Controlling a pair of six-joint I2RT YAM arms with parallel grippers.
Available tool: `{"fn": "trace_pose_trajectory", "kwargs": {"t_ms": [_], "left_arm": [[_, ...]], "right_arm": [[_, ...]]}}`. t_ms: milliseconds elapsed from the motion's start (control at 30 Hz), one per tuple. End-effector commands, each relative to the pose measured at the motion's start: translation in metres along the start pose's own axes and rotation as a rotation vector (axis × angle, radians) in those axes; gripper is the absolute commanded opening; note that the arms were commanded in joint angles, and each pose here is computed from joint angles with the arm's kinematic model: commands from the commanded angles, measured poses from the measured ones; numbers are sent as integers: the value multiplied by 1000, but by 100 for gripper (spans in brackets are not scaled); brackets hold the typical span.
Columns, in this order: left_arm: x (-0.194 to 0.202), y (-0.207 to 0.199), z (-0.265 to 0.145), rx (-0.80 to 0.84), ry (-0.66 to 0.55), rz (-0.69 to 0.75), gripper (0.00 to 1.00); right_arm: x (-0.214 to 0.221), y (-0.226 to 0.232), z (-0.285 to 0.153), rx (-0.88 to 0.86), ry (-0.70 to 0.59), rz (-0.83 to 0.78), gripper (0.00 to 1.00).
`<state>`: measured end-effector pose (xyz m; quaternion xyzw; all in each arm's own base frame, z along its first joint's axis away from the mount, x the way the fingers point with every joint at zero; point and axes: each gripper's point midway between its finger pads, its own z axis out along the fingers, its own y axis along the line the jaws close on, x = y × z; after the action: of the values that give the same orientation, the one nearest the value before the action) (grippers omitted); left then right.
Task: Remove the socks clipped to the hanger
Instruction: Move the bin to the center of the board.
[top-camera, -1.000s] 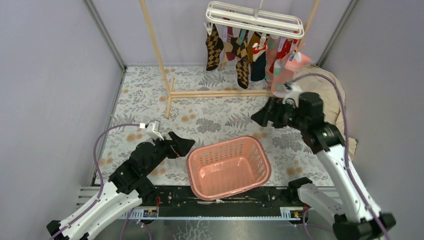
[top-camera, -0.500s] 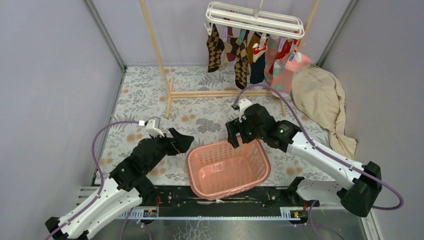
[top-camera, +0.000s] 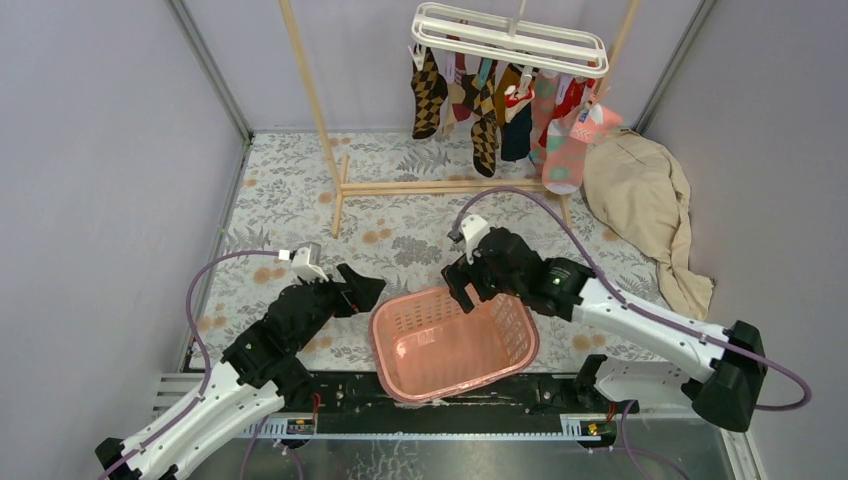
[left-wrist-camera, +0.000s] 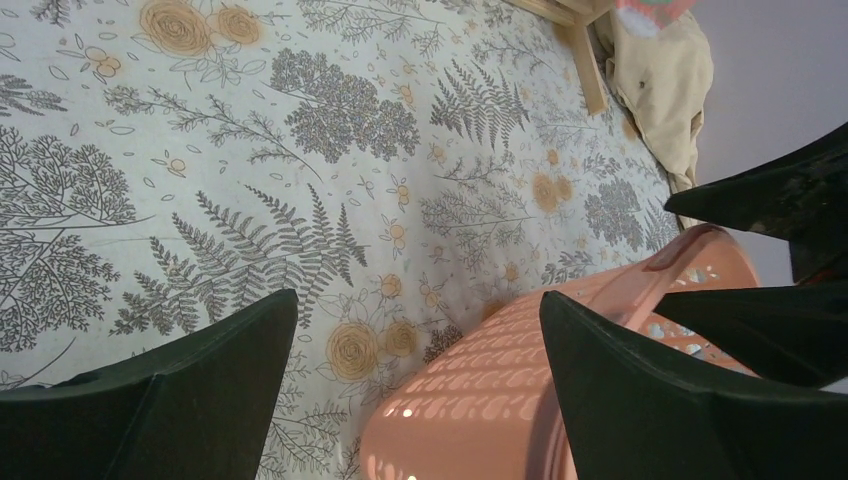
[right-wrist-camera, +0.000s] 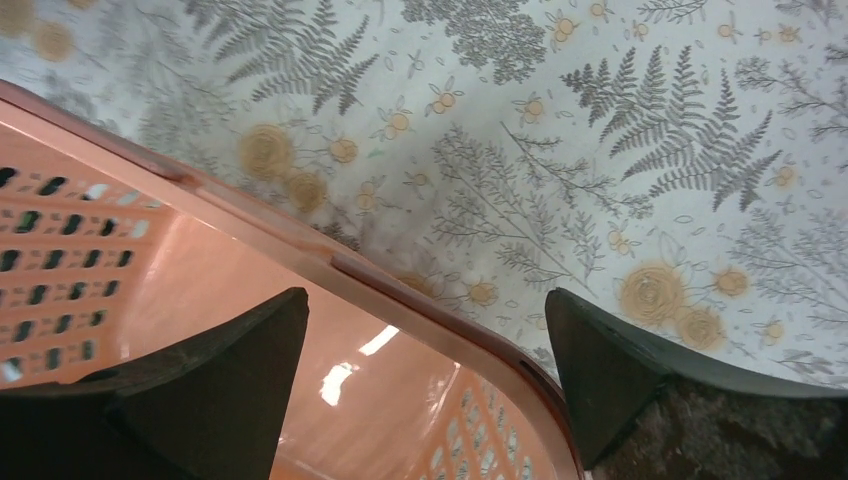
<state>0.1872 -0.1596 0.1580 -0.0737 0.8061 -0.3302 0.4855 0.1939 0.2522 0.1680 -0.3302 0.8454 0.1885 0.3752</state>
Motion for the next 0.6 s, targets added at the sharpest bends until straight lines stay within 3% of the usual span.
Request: {"fn": "trace_pose_trajectory", "kwargs": {"t_ms": [0, 167, 367, 500, 567], "left_arm": [[-15, -3, 2, 1, -66, 23, 99], [-29, -11, 1, 3, -96, 37, 99], [-35, -13, 0, -1, -107, 46, 99], [-36, -14, -2, 7, -119, 40, 99], [-38, -13, -3, 7, -128, 37, 99]], "right_arm": [[4, -3, 19, 79, 63, -103, 96], [18, 1, 40, 111, 120, -155, 96], [15, -9, 37, 168, 48, -122, 86], [11, -23, 25, 247, -26, -82, 77], [7, -31, 20, 289, -69, -64, 64]]}}
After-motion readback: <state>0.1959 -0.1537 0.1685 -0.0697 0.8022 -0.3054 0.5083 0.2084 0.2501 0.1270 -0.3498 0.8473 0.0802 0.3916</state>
